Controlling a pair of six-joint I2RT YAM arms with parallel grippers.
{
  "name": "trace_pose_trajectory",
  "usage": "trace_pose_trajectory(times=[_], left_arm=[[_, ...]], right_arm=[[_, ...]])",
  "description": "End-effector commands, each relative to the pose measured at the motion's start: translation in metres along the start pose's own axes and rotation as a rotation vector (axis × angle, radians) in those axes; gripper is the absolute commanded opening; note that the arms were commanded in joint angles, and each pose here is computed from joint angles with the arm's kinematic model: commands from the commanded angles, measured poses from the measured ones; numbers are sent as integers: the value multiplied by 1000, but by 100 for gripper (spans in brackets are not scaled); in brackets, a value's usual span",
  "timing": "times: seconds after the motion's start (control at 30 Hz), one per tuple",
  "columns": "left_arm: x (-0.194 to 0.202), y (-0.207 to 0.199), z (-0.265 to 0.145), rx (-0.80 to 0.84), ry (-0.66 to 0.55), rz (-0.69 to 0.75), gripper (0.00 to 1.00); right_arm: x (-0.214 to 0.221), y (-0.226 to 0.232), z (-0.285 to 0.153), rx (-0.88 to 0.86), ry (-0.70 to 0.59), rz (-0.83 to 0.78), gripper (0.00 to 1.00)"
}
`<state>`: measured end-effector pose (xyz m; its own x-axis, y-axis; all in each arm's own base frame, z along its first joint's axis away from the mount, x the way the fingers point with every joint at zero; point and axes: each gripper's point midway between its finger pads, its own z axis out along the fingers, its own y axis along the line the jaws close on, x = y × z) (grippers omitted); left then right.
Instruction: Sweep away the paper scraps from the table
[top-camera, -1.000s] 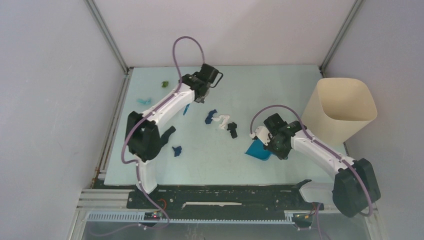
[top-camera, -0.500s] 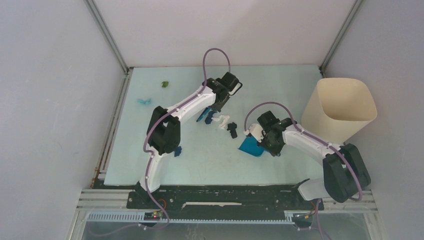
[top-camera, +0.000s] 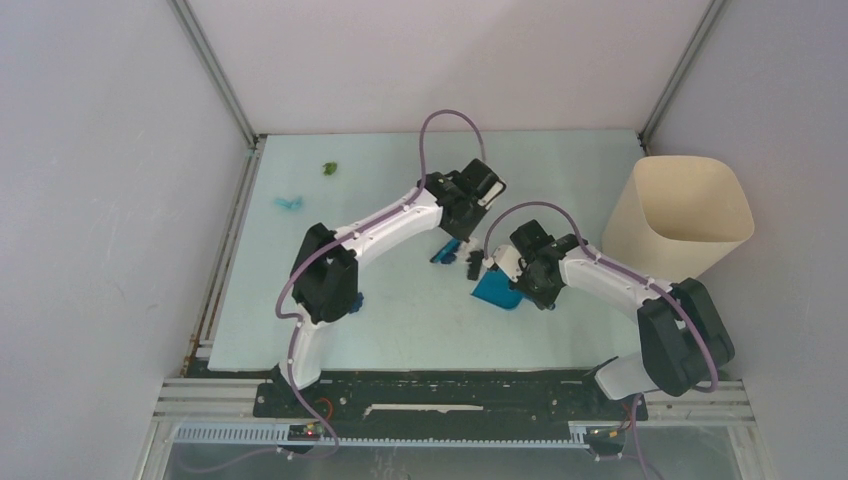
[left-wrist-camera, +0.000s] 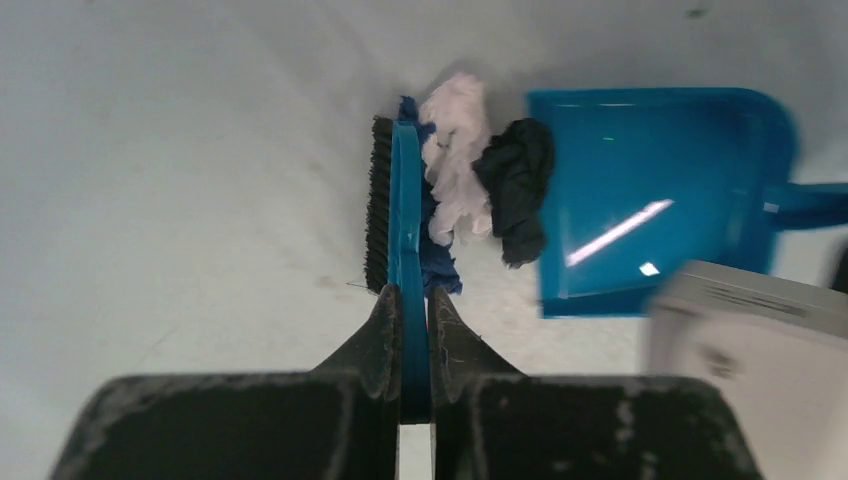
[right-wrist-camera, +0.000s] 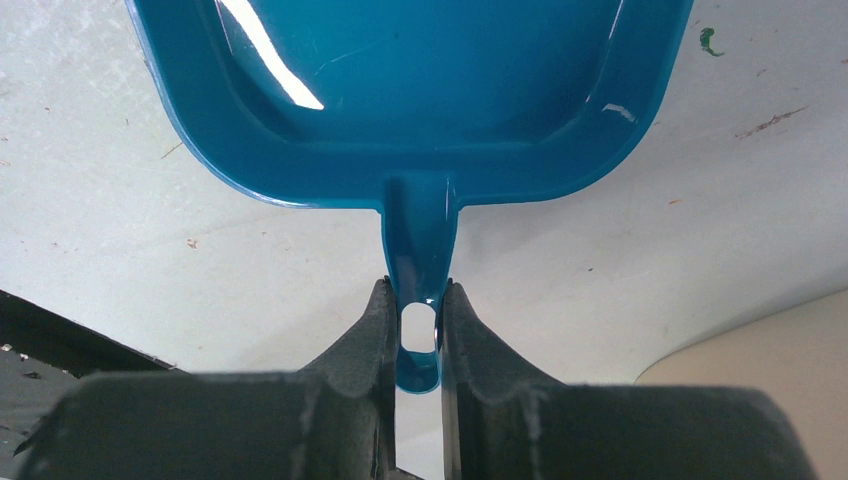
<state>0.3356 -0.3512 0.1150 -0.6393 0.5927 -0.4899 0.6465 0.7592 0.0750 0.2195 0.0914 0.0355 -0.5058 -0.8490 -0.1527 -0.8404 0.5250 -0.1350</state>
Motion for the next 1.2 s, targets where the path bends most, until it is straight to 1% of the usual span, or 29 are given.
trace_pose_trajectory(times=[0.0,0.1,0.17,0.3,0.4,0.6,0.67,0.73,0.8,0.9,1.03,1.17], left_arm=[[-15,-55,-31,186,-64,-50,0],[-21,-69,-46,236,-87,-61,0],[-25,-71,-57,254,-107,-67,0],[-33,-58,-87,220,-177,-77,0],[-37,-49,-109,229,-216,-104,0],[-32,-22,-139,236,-283,-172,0],[-28,-3,-146,183,-304,-186,0],[-23,22,-153,94,-322,-191,0],[-12,46,-152,0,-303,-184,0],[-1,72,-140,-86,-255,-183,0],[-9,67,-111,-66,-220,-177,0],[-34,63,-74,-63,-197,-169,0]], right_arm=[[-14,-3,-3,10,-38,12,12],[-15,-4,-3,12,-42,17,12],[-14,-3,-2,12,-45,21,12],[-11,-2,1,12,-48,27,12],[-9,-3,2,13,-51,35,12],[-8,-4,2,14,-70,50,12],[-9,-4,1,13,-79,52,12],[-8,-4,1,13,-80,51,12],[-8,-3,2,11,-77,49,12],[-7,-2,5,8,-62,44,12],[-5,-4,8,29,-42,30,12],[-5,-5,8,42,-40,26,12]])
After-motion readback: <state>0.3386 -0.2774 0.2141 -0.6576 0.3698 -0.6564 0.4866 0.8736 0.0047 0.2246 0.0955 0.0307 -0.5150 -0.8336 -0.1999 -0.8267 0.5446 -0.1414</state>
